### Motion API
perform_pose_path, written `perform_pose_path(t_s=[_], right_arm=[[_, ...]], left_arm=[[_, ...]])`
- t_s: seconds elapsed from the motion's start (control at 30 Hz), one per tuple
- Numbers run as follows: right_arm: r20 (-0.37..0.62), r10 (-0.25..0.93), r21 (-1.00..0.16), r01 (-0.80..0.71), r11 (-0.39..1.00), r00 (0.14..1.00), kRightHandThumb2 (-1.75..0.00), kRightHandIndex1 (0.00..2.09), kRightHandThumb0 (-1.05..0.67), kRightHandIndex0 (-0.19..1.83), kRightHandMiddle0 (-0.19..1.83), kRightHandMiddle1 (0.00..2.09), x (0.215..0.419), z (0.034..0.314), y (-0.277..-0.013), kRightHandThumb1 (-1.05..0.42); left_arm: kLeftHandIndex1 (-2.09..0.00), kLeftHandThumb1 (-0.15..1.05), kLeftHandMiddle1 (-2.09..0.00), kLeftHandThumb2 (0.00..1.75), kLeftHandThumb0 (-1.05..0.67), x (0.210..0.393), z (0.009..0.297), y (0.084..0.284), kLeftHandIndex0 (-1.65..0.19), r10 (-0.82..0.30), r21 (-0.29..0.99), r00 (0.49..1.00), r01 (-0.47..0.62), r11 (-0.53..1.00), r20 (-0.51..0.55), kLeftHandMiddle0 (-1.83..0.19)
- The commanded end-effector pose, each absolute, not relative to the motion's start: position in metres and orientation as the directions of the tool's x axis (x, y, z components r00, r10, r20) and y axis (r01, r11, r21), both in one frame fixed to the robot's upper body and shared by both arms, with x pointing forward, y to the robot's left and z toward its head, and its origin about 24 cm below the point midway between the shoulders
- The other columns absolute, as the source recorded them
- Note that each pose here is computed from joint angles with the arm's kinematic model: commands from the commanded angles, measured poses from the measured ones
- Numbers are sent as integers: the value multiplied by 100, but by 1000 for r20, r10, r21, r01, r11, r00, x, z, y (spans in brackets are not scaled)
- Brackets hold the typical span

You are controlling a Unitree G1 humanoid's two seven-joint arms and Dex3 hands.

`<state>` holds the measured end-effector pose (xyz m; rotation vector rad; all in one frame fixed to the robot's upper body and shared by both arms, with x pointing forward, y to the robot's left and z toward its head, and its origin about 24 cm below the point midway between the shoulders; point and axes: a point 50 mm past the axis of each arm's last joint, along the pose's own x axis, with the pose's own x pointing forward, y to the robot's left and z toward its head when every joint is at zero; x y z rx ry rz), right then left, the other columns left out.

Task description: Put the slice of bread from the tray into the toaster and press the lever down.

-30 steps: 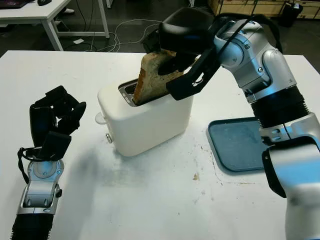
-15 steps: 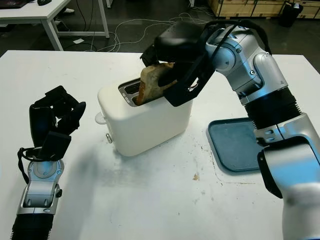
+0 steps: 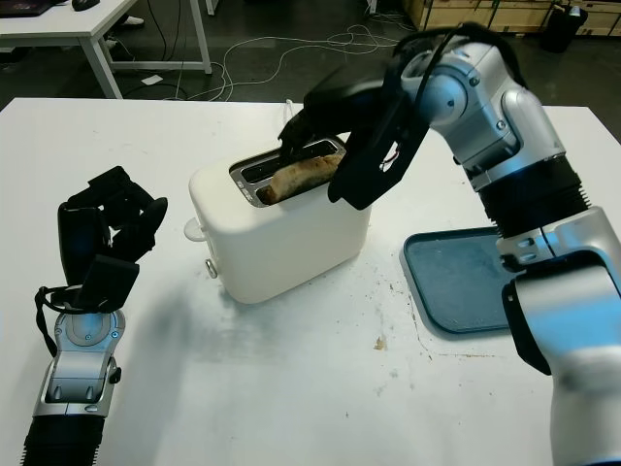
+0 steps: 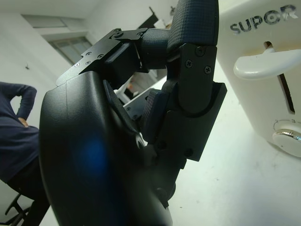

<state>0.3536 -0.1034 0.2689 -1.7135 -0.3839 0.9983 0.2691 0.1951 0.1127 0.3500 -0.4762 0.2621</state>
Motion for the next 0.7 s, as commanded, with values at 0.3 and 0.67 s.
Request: perform_pose_path(t_s=[0.3, 0.67], right_arm=[[34, 766, -990, -83, 114, 642, 0, 23, -84, 16, 26, 5, 355, 280, -132, -78], [571, 260, -572, 151, 806, 778, -35, 149, -35, 80, 75, 93, 321, 184, -202, -92]], left_arm=[[-169, 92, -166, 35, -78, 269, 116, 195, -104, 148, 274, 855, -316, 908, 497, -130], [-169, 92, -168, 37, -78, 272, 131, 205, -103, 63, 378, 837, -311, 872, 544, -128]])
